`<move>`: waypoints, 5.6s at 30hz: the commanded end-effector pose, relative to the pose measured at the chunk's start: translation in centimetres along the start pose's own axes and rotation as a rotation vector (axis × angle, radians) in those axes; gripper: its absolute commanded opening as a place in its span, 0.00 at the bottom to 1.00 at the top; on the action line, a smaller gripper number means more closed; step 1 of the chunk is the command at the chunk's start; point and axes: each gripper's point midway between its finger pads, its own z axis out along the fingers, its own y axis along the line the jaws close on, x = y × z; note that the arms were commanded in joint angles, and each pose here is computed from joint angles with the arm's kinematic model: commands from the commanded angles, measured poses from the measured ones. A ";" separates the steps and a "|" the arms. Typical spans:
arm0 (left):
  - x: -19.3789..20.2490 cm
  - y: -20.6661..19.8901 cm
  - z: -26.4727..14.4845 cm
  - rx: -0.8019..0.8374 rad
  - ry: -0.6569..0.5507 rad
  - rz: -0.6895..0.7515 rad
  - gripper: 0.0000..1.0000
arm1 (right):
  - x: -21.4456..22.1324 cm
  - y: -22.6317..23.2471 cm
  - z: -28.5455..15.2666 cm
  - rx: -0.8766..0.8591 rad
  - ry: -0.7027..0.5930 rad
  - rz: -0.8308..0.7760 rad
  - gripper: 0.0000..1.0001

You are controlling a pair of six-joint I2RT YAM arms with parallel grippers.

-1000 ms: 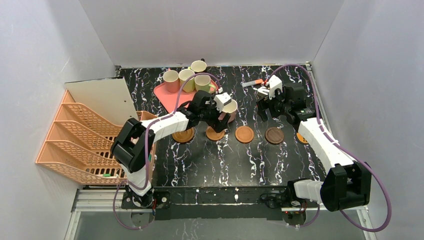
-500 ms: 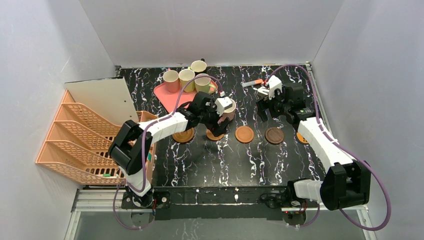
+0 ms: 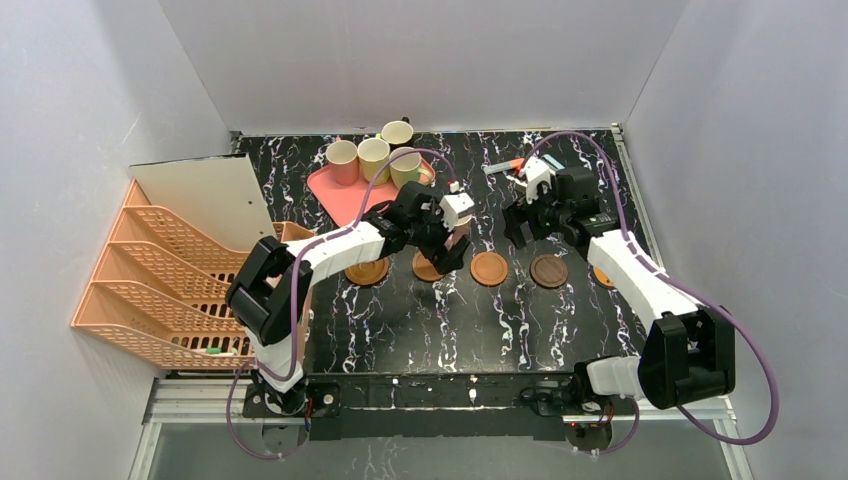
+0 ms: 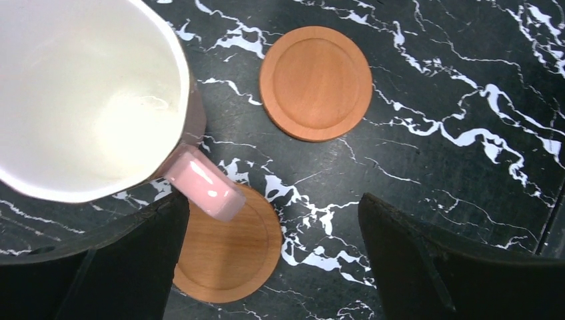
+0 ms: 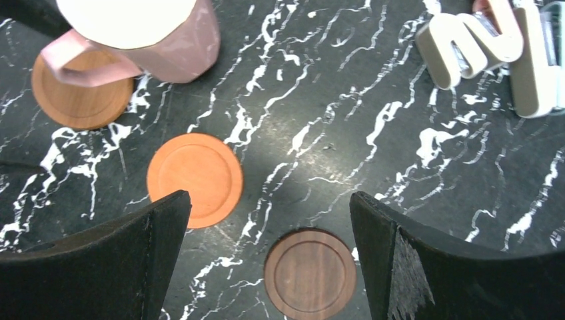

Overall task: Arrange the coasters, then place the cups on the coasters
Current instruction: Pick up the cup at the center of the board, then place the cup on the coaster.

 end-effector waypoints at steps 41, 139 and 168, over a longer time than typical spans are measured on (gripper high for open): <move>9.0 11.7 -21.5 -0.706 -0.209 -0.218 0.98 | -7.3 8.0 9.6 0.431 -0.127 -0.065 0.99; 10.0 12.2 -20.7 -0.706 -0.183 -0.226 0.98 | -2.2 9.0 10.5 0.034 -0.002 -0.084 0.01; 9.8 12.0 -20.9 -0.705 -0.188 -0.213 0.98 | -8.6 -3.9 -8.3 0.391 -0.267 -0.091 0.01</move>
